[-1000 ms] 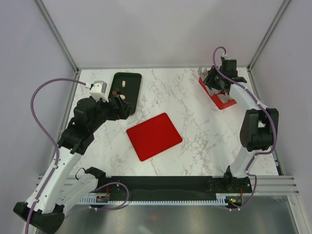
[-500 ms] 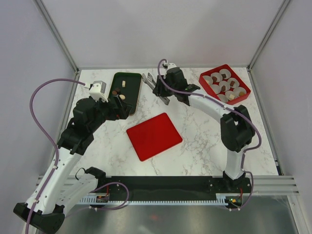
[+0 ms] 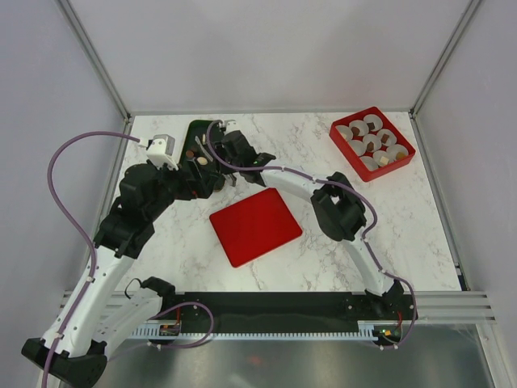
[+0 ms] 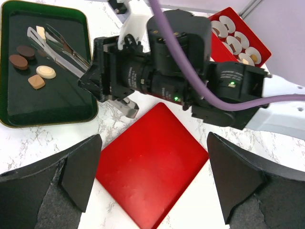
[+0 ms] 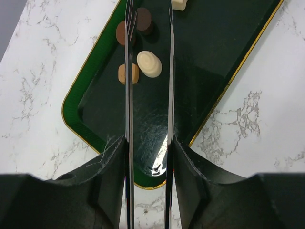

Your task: Pack the chocolate

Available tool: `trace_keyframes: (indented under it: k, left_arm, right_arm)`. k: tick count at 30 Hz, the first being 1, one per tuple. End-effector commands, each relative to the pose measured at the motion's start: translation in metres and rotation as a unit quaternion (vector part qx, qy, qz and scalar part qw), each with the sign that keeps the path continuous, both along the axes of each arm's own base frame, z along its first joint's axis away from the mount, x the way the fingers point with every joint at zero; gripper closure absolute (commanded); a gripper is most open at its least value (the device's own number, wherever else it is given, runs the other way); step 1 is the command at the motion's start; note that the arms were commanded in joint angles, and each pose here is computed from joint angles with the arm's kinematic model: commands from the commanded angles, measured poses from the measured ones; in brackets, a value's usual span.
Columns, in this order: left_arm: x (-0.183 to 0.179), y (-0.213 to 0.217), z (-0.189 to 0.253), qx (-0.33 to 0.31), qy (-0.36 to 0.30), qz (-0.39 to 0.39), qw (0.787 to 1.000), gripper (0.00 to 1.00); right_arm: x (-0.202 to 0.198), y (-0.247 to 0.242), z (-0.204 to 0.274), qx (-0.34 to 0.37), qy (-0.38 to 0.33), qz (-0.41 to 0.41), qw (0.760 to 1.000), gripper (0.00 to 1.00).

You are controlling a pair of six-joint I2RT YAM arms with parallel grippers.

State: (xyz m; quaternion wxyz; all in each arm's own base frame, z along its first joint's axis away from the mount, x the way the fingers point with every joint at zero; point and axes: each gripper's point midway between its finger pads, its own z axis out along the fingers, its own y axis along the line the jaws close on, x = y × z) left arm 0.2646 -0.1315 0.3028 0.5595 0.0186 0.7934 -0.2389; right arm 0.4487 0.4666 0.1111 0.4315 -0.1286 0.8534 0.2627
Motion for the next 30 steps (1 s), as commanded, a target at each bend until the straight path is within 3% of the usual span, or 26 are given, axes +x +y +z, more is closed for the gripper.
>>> trace_keyframes:
  k: [1, 11, 30]
  left_arm:
    - [0.000, -0.003, 0.017, -0.023, -0.023, -0.005, 0.999, 0.00]
    - [-0.003, -0.005, 0.019, -0.029, -0.026, -0.012, 0.999, 0.00]
    - [-0.002, -0.004, 0.020, -0.028, -0.027, -0.009, 0.999, 0.00]
  right_arm:
    - [0.025, 0.006, 0.023, 0.028, -0.038, -0.046, 0.998, 0.51]
    - [0.033, 0.015, -0.018, 0.035, -0.020, -0.063, 0.997, 0.51]
    - [0.044, 0.043, -0.028, 0.088, -0.017, -0.051, 0.995, 0.50]
